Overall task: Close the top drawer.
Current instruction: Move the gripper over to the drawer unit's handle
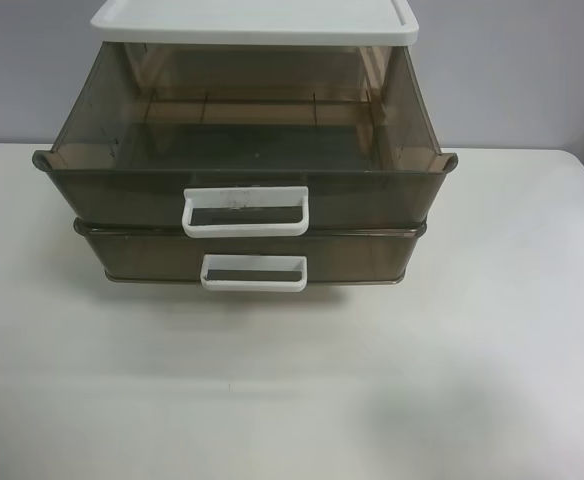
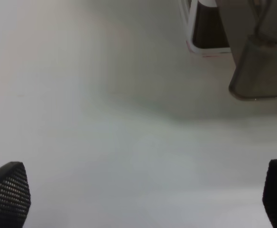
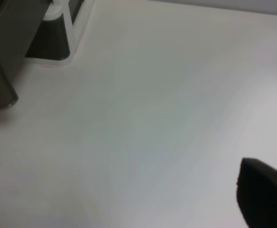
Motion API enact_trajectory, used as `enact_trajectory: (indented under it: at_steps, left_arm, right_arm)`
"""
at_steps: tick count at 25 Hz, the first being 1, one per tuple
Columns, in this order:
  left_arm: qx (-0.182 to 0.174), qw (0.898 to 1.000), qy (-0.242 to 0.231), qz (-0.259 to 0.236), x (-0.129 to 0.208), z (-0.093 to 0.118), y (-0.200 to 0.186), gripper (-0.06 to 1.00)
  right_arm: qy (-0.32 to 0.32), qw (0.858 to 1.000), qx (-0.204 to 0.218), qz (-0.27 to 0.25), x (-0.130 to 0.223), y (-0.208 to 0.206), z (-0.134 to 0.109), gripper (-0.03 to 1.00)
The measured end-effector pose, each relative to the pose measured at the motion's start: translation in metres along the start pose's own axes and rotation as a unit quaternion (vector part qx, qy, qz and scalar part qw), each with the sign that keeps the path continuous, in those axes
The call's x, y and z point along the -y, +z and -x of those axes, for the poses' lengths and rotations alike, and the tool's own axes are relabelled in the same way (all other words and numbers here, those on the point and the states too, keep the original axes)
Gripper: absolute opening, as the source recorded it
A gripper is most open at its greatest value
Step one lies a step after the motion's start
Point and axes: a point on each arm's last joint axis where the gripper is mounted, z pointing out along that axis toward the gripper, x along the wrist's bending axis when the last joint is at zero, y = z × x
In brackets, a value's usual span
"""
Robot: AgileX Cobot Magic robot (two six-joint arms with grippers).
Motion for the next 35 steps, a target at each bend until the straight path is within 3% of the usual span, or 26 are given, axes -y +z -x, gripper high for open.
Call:
enact_trajectory:
  at_steps: [19,24,31,35]
  left_arm:
    - [0.000,1.000,0.000,0.000,0.000,0.000,0.000,0.99]
    - [0.000,1.000,0.000,0.000,0.000,0.000,0.000,0.99]
    - [0.000,1.000,0.000,0.000,0.000,0.000,0.000,0.99]
    - [0.000,1.000,0.000,0.000,0.000,0.000,0.000,0.99]
  right_arm:
    - [0.001,1.000,-0.002,-0.002,-0.001,0.000,0.000,0.99]
    - [-0.012,1.000,-0.015,-0.017,-0.044,-0.005,0.000,0.99]
    - [-0.071,0.990,-0.107,-0.059,-0.126,0.025,-0.012,0.99]
    - [-0.123,0.972,-0.182,-0.087,-0.156,0.050,-0.035,0.99]
